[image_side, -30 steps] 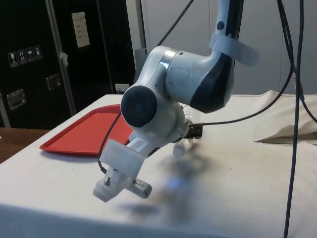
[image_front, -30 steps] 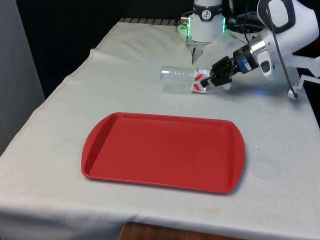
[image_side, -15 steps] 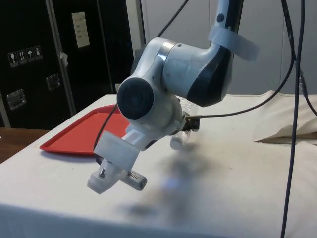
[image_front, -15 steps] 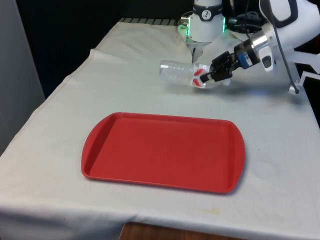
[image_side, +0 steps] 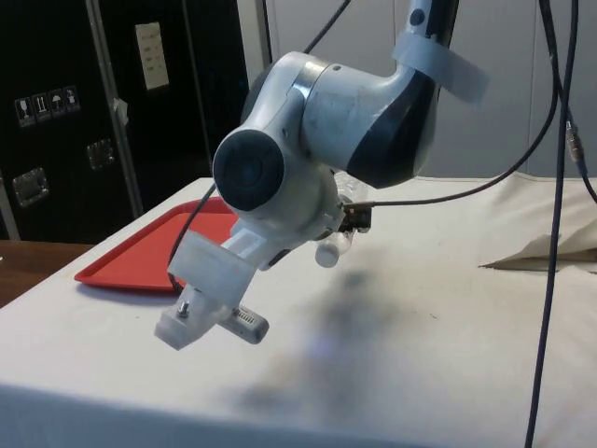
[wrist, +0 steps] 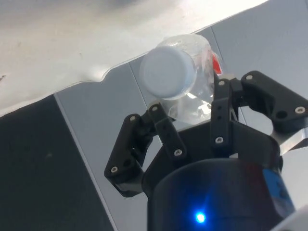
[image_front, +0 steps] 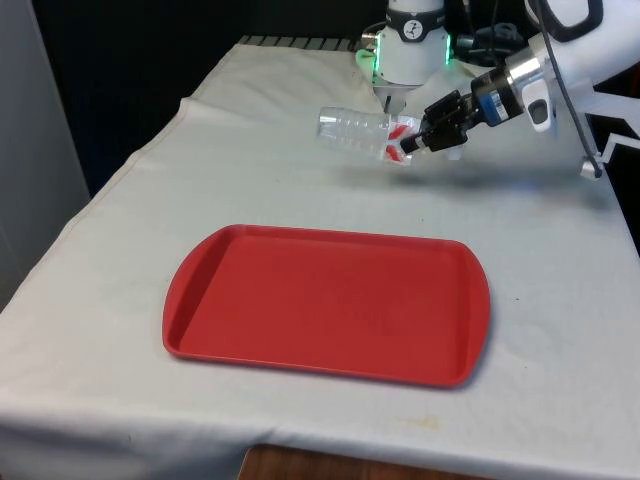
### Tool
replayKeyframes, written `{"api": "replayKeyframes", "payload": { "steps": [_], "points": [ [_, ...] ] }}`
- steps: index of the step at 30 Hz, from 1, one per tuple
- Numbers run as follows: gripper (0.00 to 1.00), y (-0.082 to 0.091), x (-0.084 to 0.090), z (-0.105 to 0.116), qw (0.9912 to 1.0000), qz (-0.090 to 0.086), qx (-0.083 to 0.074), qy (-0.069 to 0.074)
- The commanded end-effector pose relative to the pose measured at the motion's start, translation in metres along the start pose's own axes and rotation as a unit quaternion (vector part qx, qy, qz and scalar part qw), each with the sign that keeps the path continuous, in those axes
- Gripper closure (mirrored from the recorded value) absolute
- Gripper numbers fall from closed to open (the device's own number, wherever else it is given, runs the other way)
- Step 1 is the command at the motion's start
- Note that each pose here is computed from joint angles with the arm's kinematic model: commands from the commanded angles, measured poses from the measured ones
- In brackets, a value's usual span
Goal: Place the bottle upright on the tray.
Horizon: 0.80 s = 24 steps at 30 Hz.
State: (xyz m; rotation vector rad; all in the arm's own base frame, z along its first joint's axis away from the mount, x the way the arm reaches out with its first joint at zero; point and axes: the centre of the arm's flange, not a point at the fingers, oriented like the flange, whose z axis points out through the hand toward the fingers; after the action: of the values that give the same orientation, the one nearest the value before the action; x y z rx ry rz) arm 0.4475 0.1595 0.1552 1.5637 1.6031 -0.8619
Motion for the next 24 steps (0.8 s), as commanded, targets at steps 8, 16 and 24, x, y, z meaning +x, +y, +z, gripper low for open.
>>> {"api": "replayKeyframes", "payload": {
  "steps": [8, 16, 24],
  "points": [
    [1.00, 0.004, -0.013, -0.008, 0.99998, -0.006, 0.001, -0.001],
    [1.00, 0.006, -0.022, -0.014, 0.99995, -0.009, 0.000, -0.003],
    [1.00, 0.010, -0.031, -0.019, 0.99990, -0.013, -0.003, -0.005]
  ]
}}
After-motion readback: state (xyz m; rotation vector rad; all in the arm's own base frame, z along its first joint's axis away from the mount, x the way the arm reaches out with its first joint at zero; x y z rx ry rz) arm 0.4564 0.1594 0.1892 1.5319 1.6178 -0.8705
